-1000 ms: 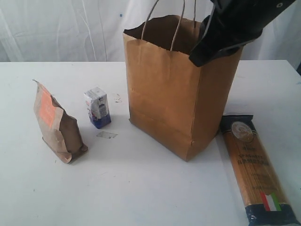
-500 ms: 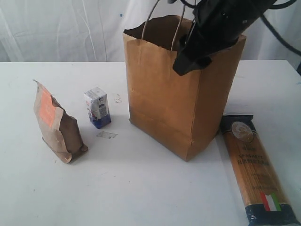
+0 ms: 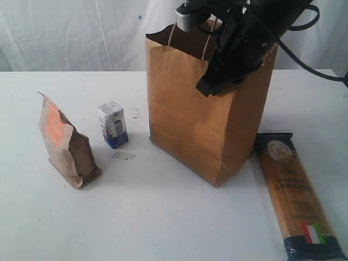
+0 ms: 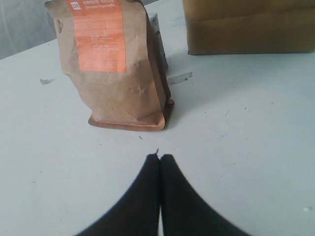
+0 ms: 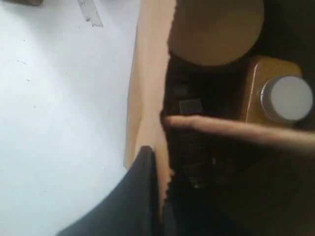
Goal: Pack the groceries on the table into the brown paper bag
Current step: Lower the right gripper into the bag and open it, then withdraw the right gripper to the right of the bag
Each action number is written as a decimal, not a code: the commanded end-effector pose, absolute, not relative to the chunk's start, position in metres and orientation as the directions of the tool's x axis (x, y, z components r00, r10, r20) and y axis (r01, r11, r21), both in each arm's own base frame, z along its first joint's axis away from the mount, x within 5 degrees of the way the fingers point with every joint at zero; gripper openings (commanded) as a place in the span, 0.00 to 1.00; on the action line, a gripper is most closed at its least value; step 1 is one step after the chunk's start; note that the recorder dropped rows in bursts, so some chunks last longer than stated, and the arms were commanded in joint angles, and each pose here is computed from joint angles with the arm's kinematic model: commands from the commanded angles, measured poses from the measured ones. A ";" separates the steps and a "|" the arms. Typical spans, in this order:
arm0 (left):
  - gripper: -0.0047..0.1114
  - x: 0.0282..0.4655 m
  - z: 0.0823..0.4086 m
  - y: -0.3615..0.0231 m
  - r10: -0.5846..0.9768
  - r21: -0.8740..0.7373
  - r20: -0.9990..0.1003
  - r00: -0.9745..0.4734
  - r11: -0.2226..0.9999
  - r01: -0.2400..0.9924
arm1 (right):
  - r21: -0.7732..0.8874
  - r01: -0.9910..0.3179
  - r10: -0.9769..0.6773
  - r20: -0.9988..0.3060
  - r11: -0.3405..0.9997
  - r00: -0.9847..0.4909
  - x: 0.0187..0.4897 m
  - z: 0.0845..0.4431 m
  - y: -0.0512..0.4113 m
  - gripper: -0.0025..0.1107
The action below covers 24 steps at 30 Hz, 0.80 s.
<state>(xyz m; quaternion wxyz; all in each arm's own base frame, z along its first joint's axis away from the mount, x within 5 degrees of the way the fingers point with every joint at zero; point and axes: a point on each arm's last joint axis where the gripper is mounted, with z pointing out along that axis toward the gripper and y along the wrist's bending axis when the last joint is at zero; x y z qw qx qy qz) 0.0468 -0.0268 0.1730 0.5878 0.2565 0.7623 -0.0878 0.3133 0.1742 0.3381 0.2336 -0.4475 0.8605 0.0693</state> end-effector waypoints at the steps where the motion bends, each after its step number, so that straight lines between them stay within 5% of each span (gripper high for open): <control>1: 0.04 0.047 0.172 -0.027 0.279 0.160 -0.943 -0.181 0.857 0.491 | -0.030 -0.820 -0.751 -0.422 0.571 -0.507 0.305 0.340 0.173 0.02; 24: 0.04 0.047 0.172 -0.027 0.279 0.160 -0.943 -0.181 0.857 0.491 | -0.060 -0.858 -0.782 -0.448 0.510 -0.433 0.261 0.370 0.181 0.02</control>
